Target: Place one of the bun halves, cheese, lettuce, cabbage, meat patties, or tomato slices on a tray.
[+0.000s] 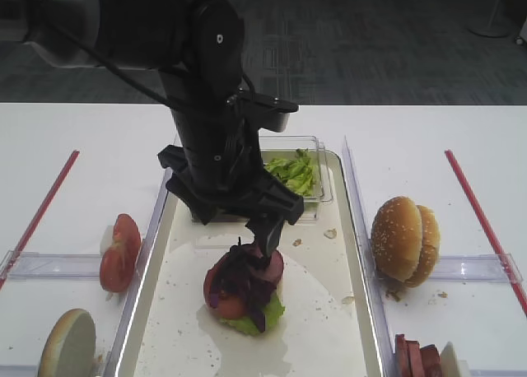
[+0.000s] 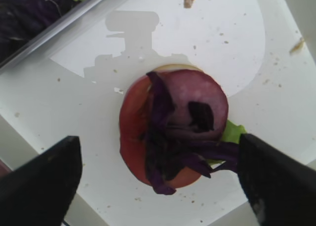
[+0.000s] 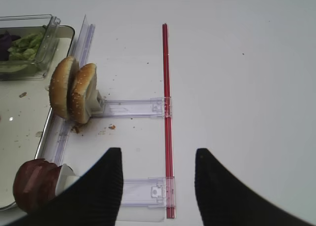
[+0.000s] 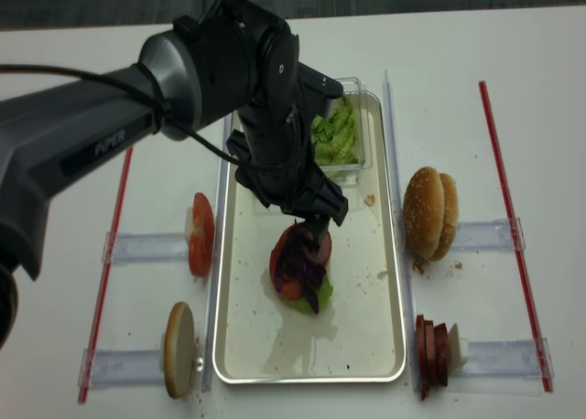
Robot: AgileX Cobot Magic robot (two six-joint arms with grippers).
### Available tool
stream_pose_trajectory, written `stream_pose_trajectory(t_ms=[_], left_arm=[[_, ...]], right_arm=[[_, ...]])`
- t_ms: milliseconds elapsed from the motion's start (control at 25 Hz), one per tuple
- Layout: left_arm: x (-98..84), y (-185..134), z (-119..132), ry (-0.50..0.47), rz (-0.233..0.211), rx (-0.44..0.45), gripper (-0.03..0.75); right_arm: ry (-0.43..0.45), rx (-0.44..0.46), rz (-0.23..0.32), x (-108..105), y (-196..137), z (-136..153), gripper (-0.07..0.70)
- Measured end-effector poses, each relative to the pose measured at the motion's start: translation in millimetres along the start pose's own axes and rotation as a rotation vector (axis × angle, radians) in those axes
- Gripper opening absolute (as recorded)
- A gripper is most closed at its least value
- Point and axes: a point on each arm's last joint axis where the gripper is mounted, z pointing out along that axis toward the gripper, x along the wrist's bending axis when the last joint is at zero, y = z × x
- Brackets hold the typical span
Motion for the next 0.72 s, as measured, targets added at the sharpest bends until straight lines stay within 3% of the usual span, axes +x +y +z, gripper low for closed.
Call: stream_pose_trajectory(t_ms=[400, 720], left_arm=[[-0.4, 0.2, -4.6, 0.001, 0.001, 0.018, 0.587], [-3.8, 14.1, -33.3, -0.007, 0.007, -0.030, 0.587]], right_arm=[[0.000, 0.000, 0.000, 0.0, 0.0, 0.0, 0.360], [0.000, 0.000, 0.000, 0.0, 0.0, 0.0, 0.347]])
